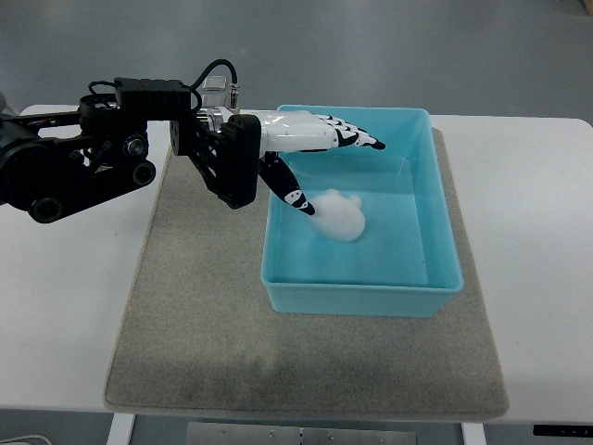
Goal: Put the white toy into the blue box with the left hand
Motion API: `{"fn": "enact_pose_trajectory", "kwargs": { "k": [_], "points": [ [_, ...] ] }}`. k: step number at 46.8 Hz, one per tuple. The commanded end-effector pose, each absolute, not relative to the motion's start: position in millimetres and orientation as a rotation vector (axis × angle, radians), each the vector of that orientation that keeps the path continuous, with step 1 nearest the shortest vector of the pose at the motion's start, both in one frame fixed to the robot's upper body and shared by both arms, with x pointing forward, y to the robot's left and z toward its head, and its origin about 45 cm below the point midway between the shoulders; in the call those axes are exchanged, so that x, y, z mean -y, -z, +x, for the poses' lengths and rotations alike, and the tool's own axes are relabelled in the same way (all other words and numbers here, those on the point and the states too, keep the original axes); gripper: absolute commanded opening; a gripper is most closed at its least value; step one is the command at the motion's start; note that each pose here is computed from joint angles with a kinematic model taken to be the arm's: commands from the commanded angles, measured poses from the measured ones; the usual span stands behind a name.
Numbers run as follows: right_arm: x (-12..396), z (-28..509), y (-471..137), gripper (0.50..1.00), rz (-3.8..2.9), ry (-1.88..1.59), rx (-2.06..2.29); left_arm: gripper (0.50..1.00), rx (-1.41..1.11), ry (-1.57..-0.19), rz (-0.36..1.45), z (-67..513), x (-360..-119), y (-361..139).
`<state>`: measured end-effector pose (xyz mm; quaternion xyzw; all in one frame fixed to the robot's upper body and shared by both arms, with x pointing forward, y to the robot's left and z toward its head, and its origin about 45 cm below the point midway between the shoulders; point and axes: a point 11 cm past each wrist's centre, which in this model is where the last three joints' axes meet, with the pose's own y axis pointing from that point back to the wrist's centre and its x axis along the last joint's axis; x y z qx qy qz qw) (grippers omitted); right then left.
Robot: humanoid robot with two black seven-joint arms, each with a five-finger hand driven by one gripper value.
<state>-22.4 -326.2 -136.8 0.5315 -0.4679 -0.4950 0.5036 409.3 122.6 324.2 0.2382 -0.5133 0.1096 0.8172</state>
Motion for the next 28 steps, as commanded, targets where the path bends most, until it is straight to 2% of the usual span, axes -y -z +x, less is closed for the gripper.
{"fn": "enact_pose_trajectory", "kwargs": {
  "k": [1, 14, 23, 28],
  "points": [
    [326.2, -22.4, 136.8, 0.936, 1.283, 1.195, 1.130, 0.994, 1.038, -0.273, 0.470, 411.6, -121.9, -330.9],
    [326.2, -22.4, 136.8, 0.936, 1.283, 1.195, 1.130, 0.996, 0.706, -0.498, 0.297, 430.0, -138.0, -351.0],
    [326.2, -22.4, 136.8, 0.936, 1.283, 1.195, 1.130, 0.999, 0.440, -0.745, 0.169, 463.4, -190.3, -372.0],
    [326.2, -22.4, 136.8, 0.936, 1.283, 1.195, 1.130, 0.999, 0.301, -0.798, 0.119, 474.2, -218.1, -372.0]
  ]
}}
